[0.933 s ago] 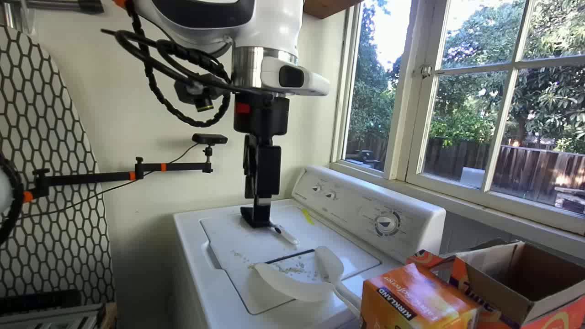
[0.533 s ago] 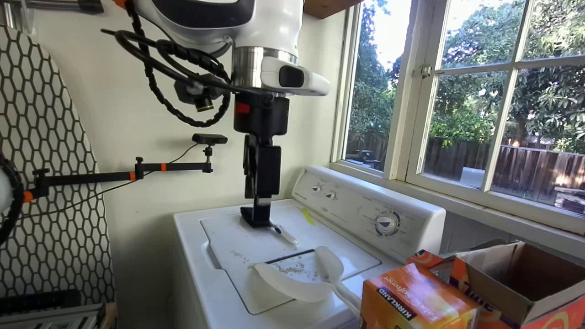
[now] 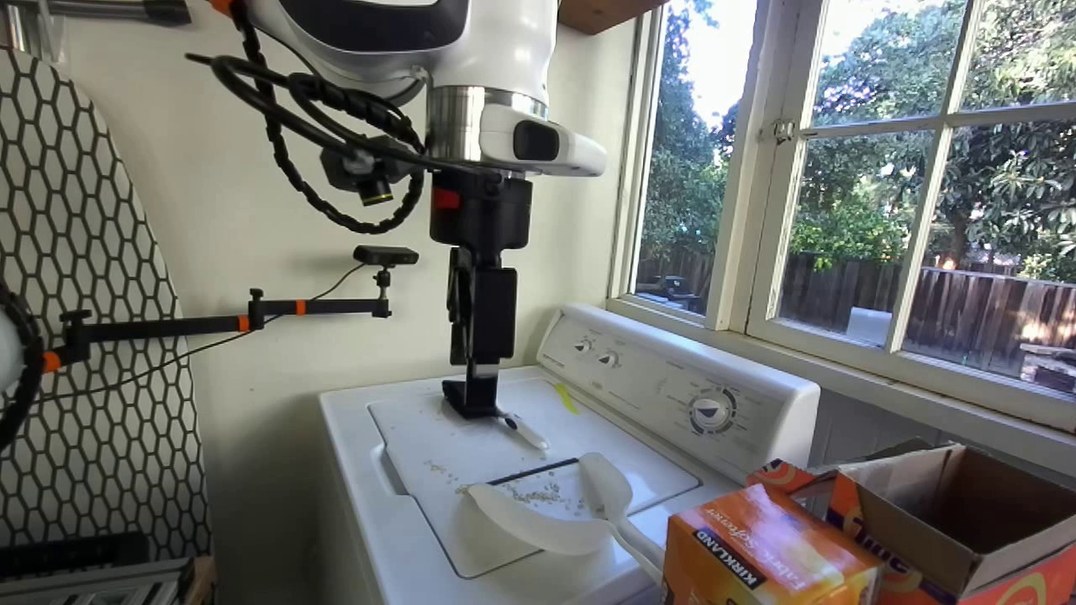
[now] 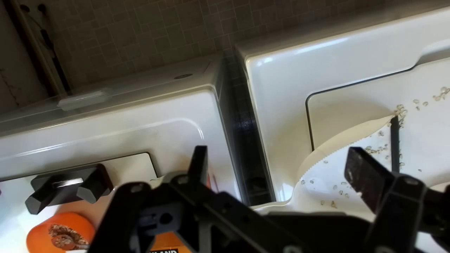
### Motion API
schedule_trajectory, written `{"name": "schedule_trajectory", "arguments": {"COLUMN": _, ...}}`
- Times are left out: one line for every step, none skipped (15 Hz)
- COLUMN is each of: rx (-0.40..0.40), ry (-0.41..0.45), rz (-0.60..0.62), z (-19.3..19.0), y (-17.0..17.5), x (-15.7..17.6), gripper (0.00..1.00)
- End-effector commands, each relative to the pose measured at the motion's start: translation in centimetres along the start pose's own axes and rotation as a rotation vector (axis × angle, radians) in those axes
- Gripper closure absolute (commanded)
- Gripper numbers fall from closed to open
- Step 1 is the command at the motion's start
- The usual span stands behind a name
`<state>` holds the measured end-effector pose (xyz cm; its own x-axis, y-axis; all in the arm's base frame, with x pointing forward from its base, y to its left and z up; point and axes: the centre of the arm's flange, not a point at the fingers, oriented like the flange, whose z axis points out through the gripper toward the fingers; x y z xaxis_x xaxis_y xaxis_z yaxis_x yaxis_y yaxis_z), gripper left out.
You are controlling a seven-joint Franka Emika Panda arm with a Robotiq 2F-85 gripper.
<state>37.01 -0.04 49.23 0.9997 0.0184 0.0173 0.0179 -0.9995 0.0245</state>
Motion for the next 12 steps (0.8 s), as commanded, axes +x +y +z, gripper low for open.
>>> {"name": "schedule_trajectory", "arguments": {"rx": 0.0, "ry": 0.0, "rz": 0.0, "z": 0.0, "y": 0.0, "x": 0.0, "gripper": 0.0}}
{"name": "schedule_trajectory", "arguments": {"rx": 0.0, "ry": 0.0, "rz": 0.0, "z": 0.0, "y": 0.0, "x": 0.0, "gripper": 0.0}}
{"name": "schedule_trajectory", "arguments": {"rx": 0.004, "ry": 0.006, "rz": -0.015, "z": 0.0, "y": -0.4, "x": 0.2, "gripper": 0.0}}
{"name": "schedule_trajectory", "arguments": {"rx": 0.002, "ry": 0.018, "rz": -0.053, "z": 0.0, "y": -1.2, "x": 0.6, "gripper": 0.0}}
{"name": "schedule_trajectory", "arguments": {"rx": 0.001, "ry": 0.028, "rz": -0.1, "z": 0.0, "y": -2.2, "x": 1.2, "gripper": 0.0}}
{"name": "schedule_trajectory", "arguments": {"rx": 0.012, "ry": 0.056, "rz": -0.158, "z": -0.1, "y": -3.3, "x": 1.8, "gripper": 0.0}}
{"name": "schedule_trajectory", "arguments": {"rx": 0.01, "ry": 0.086, "rz": -0.219, "z": -0.1, "y": -4.7, "x": 2.5, "gripper": 0.0}}
{"name": "schedule_trajectory", "arguments": {"rx": 0.008, "ry": 0.111, "rz": -0.275, "z": -0.2, "y": -5.9, "x": 3.1, "gripper": 0.0}}
{"name": "schedule_trajectory", "arguments": {"rx": -0.003, "ry": 0.135, "rz": -0.33, "z": -0.3, "y": -7.4, "x": 3.6, "gripper": 0.0}}
{"name": "schedule_trajectory", "arguments": {"rx": -0.011, "ry": 0.16, "rz": -0.386, "z": -0.3, "y": -8.8, "x": 4.1, "gripper": 0.0}}
{"name": "schedule_trajectory", "arguments": {"rx": -0.012, "ry": 0.183, "rz": -0.442, "z": -0.4, "y": -10.1, "x": 4.6, "gripper": 0.0}}
{"name": "schedule_trajectory", "arguments": {"rx": -0.02, "ry": 0.208, "rz": -0.496, "z": -0.3, "y": -11.5, "x": 5.2, "gripper": 0.0}}
